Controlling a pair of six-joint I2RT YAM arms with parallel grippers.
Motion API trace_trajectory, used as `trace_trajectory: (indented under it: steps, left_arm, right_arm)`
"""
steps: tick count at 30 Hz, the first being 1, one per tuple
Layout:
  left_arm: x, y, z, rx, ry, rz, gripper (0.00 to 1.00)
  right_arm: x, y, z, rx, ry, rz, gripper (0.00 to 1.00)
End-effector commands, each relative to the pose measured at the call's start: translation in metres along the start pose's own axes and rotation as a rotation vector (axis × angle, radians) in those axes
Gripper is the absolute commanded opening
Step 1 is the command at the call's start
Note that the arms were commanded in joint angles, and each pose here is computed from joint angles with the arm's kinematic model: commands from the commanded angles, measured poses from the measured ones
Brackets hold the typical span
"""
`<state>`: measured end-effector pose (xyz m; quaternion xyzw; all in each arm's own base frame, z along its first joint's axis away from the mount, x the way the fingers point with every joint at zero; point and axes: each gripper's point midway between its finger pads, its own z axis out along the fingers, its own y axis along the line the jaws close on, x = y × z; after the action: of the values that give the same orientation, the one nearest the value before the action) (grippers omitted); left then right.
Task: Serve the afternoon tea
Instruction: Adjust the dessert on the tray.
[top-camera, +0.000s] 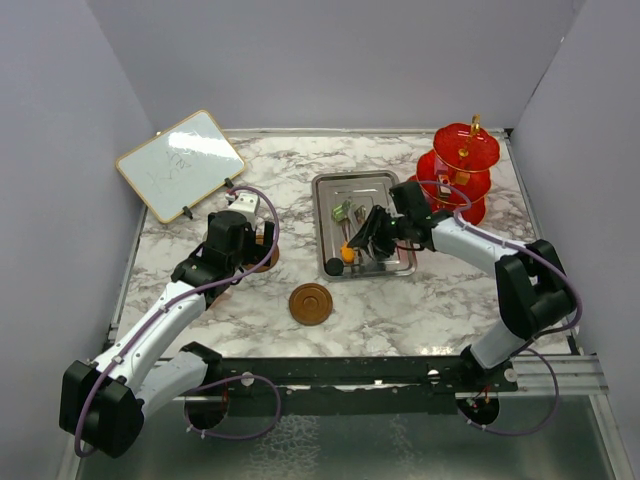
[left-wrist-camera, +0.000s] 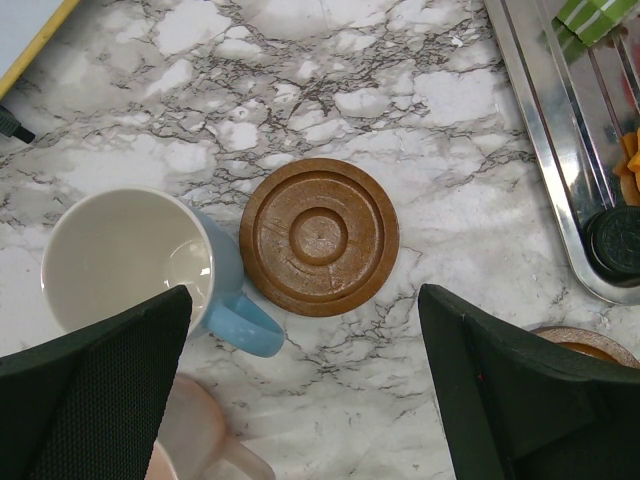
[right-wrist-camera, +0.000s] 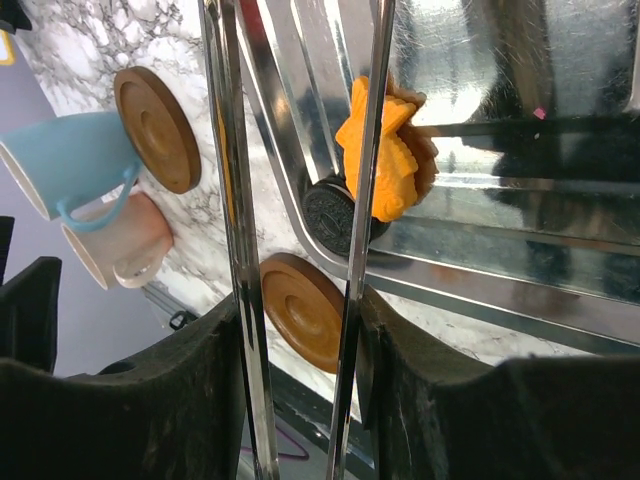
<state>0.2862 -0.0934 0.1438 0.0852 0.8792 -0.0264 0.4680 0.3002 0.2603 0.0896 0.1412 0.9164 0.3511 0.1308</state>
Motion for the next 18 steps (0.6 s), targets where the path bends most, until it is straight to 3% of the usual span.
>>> trace_trajectory:
  steps: [1, 5, 12, 18]
  left_arm:
    - [-0.016, -0.003, -0.002, 0.02, -0.04, -0.006, 0.99]
    - [-0.016, -0.003, -0.002, 0.02, -0.041, -0.006, 0.99]
    - [-0.016, -0.002, -0.002, 0.015, -0.04, -0.006, 0.99]
    - [-0.016, -0.003, -0.002, 0.017, -0.04, -0.006, 0.99]
  right_arm:
    - [-0.014, 0.021, 0.002, -0.081, -0.028, -0.013, 0.41]
    - [-0.012, 0.031, 0.004, -0.123, 0.011, -0.055, 0.38]
    - [-0.02, 0.035, -0.003, -0.096, -0.008, -0.137, 0.16]
    - [-0.029, 0.034, -0.037, 0.008, -0.068, -0.27, 0.12]
